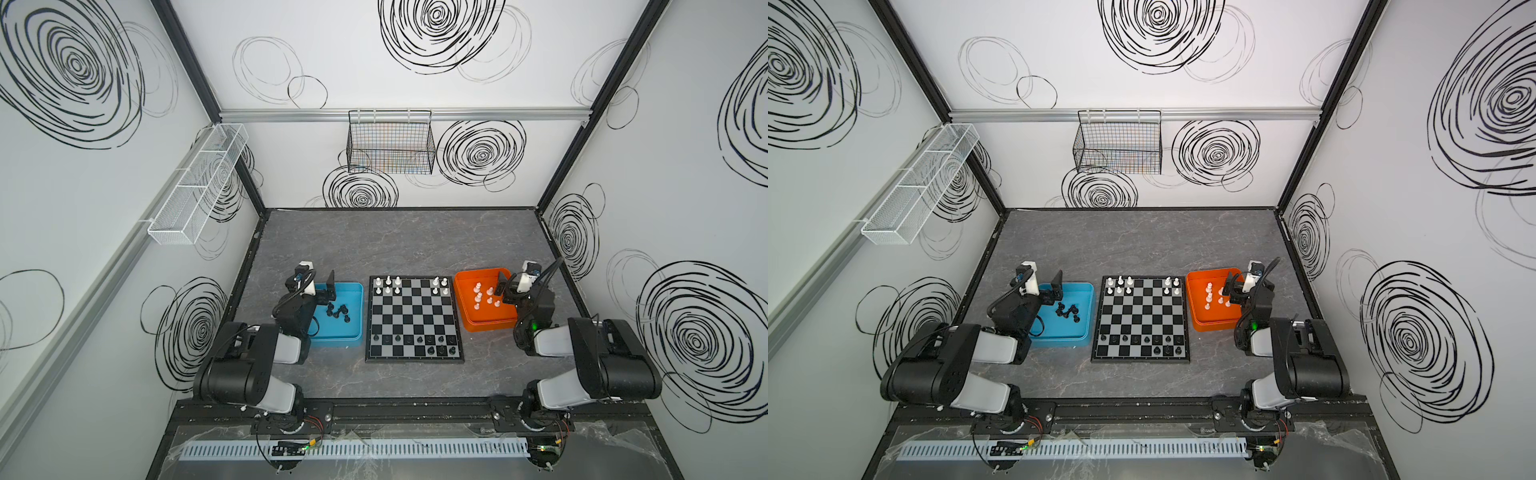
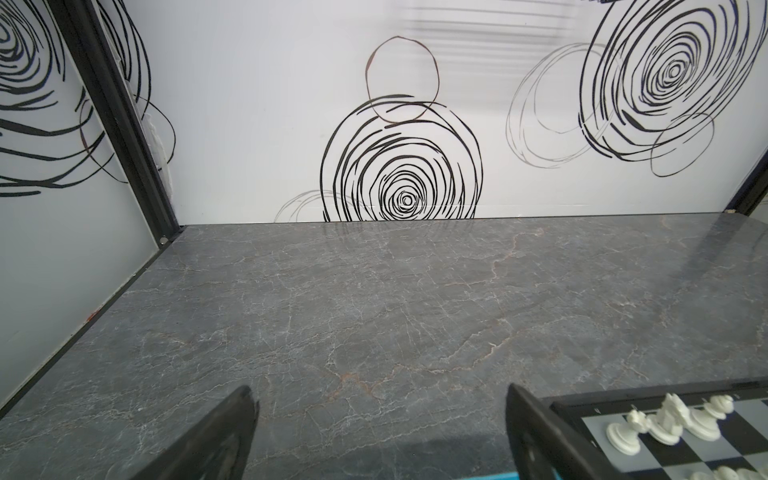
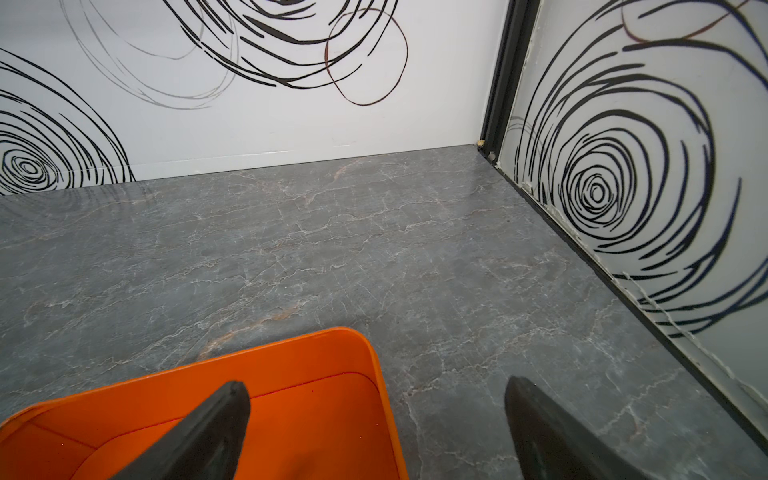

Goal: Set up the chess pieces on the board

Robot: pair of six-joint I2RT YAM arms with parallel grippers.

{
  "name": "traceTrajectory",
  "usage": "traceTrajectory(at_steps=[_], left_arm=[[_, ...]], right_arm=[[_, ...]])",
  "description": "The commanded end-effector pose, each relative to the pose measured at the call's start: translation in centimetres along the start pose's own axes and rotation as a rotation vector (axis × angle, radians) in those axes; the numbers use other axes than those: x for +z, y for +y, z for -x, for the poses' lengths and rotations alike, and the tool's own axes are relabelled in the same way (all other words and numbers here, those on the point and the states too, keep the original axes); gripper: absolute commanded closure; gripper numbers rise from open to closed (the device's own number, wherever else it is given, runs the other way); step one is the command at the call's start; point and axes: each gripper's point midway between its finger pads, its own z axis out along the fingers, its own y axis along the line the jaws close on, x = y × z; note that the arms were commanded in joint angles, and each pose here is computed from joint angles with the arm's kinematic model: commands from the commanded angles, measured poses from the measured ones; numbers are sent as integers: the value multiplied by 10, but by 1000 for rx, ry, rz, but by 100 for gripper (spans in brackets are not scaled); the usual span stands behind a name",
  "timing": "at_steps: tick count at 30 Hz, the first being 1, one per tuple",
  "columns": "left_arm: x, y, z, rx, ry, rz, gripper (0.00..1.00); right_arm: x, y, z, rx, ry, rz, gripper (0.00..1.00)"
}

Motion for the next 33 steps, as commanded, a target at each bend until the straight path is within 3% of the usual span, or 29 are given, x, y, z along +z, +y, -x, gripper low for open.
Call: traceTrajectory(at_steps=[1,27,33], left_arm=[[-1,1,14,17,-63,2,4],[-2,2,15,15,-66,2,4],[-4,16,16,-18,-71,84,4]], right_arm=[[1,1,14,-3,-44,1,0],[1,1,14,-3,-45,-4,0],[1,1,14,-3,-45,-4,0]])
